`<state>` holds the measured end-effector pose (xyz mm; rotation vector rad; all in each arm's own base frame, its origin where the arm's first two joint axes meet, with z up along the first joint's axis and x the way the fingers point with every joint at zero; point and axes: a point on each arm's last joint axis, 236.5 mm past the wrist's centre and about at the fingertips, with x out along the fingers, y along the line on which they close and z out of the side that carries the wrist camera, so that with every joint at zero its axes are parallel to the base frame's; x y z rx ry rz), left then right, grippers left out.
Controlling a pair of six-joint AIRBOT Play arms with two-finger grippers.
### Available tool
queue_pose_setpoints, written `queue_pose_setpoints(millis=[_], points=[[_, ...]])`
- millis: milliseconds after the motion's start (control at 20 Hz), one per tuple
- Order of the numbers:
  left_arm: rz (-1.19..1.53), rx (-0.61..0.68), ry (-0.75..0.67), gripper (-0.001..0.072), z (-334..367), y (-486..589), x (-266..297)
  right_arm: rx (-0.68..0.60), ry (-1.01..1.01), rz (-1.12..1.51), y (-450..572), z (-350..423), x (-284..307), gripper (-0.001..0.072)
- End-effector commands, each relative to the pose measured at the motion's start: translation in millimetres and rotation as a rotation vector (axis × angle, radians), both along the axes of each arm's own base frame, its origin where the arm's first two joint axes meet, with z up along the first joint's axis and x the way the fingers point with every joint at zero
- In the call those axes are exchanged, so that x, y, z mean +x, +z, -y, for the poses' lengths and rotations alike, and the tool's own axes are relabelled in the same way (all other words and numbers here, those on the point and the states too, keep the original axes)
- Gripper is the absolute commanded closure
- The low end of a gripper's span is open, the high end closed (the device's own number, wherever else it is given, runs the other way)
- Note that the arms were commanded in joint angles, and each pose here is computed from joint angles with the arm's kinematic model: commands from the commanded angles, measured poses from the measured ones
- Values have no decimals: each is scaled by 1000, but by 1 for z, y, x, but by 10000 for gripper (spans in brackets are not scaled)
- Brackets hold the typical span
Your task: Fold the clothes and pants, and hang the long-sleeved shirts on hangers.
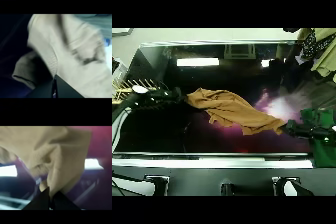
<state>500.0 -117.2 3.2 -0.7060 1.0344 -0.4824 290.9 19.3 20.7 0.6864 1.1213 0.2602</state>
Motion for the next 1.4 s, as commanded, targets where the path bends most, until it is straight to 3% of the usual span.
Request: queue_pose_setpoints(millis=[0, 200, 400, 550, 750, 1050, 1200, 1350], points=[[191, 91, 5, 698, -25, 106, 15, -96, -3, 272, 93, 14, 41, 683], [516, 201, 101, 698, -56, 288, -18, -237, 13, 649, 253, 11, 53, 683], [765, 286, 243, 697, -69, 424, -116, -443, -20, 940, 383, -8, -2, 683], [820, 344, 347, 697, -74, 460, -192, -551, -136, 1020, 427, -10, -51, 683], [698, 404, 437, 696, -89, 443, -243, -532, -193, 993, 431, -15, -75, 683], [340, 367, 294, 696, -82, 334, -191, -324, -179, 689, 366, 14, 1, 683], [82, 351, 162, 695, -66, 220, -139, -196, -100, 447, 288, 32, 69, 683], [-84, 327, 159, 695, -56, 104, -80, -186, 20, 192, 168, 26, 141, 682]])
